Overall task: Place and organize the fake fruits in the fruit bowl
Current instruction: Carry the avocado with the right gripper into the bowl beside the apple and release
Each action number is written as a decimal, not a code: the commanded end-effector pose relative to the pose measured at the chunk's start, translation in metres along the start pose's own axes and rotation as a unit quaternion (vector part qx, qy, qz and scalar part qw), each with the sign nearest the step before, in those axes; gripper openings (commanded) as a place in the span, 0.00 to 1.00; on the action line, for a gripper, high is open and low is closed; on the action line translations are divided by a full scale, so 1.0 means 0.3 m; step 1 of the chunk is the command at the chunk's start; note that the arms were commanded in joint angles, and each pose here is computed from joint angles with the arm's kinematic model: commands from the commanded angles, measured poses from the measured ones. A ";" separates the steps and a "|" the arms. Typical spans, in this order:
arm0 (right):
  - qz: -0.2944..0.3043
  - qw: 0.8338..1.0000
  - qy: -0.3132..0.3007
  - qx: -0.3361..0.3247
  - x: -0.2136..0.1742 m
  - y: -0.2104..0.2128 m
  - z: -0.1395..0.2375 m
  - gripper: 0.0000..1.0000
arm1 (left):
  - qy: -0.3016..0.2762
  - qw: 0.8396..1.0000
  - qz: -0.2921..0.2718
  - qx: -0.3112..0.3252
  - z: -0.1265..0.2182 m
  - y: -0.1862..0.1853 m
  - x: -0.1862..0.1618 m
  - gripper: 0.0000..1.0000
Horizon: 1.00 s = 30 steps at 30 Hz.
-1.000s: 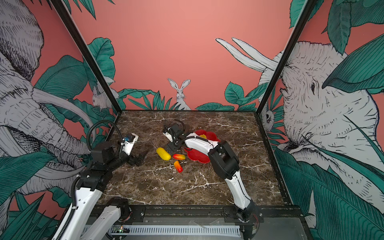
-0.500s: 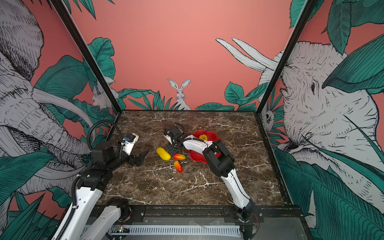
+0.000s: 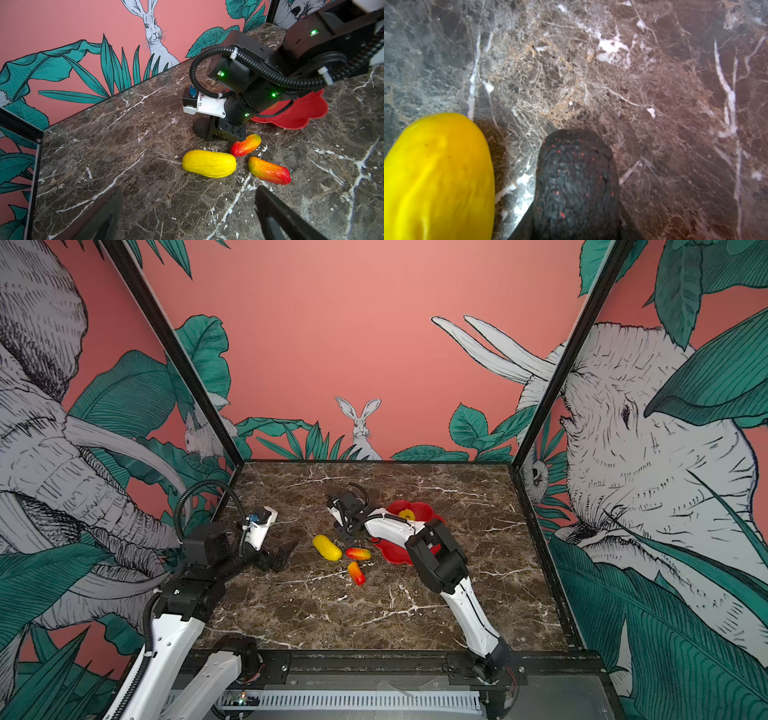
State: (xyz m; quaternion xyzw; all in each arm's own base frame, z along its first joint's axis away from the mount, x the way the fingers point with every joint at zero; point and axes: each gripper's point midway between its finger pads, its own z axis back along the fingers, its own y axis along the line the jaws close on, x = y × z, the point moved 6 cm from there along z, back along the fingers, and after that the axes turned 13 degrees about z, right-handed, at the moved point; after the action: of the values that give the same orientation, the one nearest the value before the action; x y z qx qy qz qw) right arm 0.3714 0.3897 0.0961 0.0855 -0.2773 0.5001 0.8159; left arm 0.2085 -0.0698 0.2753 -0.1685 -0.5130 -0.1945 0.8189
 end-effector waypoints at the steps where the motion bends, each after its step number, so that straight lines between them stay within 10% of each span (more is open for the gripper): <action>1: 0.006 0.999 -0.046 -0.019 0.104 -0.028 0.174 0.24 | -0.005 1.000 -0.003 -0.003 0.003 -0.001 -0.003 1.00; 9: -0.011 0.993 -0.084 -0.077 0.067 -0.110 0.487 0.19 | -0.005 1.000 -0.003 -0.004 0.003 -0.002 -0.003 1.00; 16: -0.071 0.984 -0.006 -0.163 -0.239 -0.249 0.635 0.19 | -0.006 1.000 -0.003 -0.005 0.005 -0.004 -0.002 1.00; 30: -0.179 0.962 0.104 -0.177 -0.588 -0.340 0.506 0.18 | -0.004 1.000 -0.001 -0.007 0.002 -0.005 -0.004 1.00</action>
State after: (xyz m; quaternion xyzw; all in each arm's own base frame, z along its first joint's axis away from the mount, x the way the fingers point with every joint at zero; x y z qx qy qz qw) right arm 0.3298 0.1403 0.1520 -0.0554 -0.2567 0.3118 0.9131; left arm 0.2080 -0.0704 0.2757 -0.1712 -0.5131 -0.1961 0.8179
